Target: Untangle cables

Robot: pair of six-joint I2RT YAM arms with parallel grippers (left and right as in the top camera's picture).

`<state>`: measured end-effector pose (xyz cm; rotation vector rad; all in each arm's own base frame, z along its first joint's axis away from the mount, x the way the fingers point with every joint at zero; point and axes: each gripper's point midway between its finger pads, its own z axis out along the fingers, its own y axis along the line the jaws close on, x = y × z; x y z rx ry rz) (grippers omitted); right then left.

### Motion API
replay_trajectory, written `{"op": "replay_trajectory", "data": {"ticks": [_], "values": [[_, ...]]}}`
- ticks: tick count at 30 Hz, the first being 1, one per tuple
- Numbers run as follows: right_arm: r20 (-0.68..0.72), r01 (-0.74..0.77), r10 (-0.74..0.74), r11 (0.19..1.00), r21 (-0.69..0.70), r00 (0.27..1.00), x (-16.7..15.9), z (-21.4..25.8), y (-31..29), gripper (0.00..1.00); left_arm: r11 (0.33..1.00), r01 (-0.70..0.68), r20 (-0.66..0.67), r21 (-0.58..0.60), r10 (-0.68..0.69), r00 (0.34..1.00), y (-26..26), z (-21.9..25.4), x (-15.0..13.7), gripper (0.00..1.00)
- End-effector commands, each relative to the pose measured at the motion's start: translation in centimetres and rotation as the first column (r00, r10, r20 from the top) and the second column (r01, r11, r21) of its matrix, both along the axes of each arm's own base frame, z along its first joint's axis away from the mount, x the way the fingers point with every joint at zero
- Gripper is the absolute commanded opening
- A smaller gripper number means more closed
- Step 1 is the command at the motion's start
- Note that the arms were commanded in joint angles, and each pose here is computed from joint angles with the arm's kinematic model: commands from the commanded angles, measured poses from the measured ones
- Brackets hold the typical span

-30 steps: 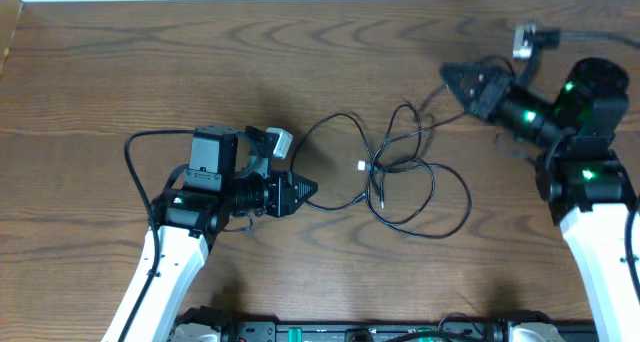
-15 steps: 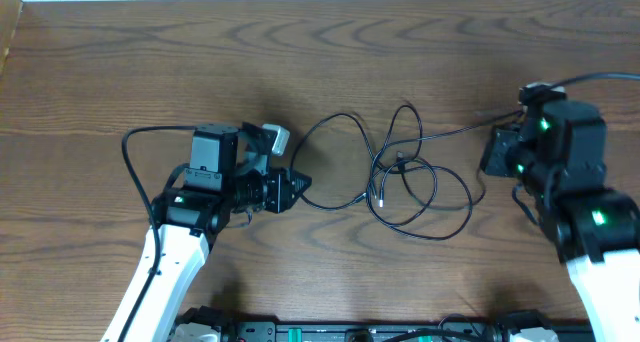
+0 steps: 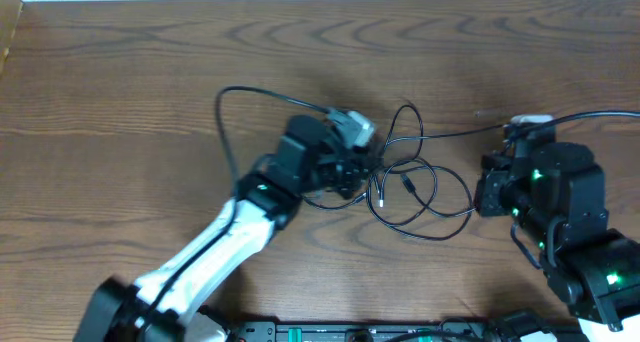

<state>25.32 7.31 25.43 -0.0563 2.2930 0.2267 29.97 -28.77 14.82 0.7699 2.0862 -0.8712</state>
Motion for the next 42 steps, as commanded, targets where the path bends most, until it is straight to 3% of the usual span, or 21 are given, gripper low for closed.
{"op": "replay_trajectory", "data": {"ticks": [1, 6, 12, 16, 33, 42], "values": [[0.002, -0.073, 0.073, 0.997, -0.006, 0.997, -0.8, 0.2, 1.7, 0.01, 1.0, -0.003, 0.025, 0.015, 0.002, 1.0, -1.3, -1.4, 1.0, 0.4], [-0.024, -0.157, 0.157, 0.987, 0.019, 0.987, -2.3, -0.1, 4.3, 0.01, 1.0, -0.006, 0.032, 0.013, 0.005, 0.999, -2.0, -2.9, 2.0, 0.47], [-0.039, -0.261, 0.263, 0.964, 0.047, 0.964, -4.4, -0.3, 7.6, 0.01, 0.992, -0.117, 0.099, -0.051, 0.122, 0.988, -2.0, -1.6, 4.7, 0.49], [-0.032, -0.293, 0.294, 0.955, 0.045, 0.955, -5.4, -0.2, 8.9, 0.01, 0.99, -0.121, 0.113, -0.071, 0.128, 0.985, -2.6, -1.0, 5.5, 0.49], [0.006, -0.389, 0.389, 0.921, -0.009, 0.921, -8.3, 0.0, 11.6, 0.01, 0.993, -0.115, -0.038, -0.027, 0.114, 0.993, -3.1, -5.5, 8.2, 0.48], [-0.008, -0.382, 0.382, 0.924, 0.003, 0.924, -8.5, -0.2, 11.5, 0.01, 0.991, -0.133, -0.1, -0.004, 0.132, 0.986, -2.9, -8.0, 8.2, 0.45]]}}
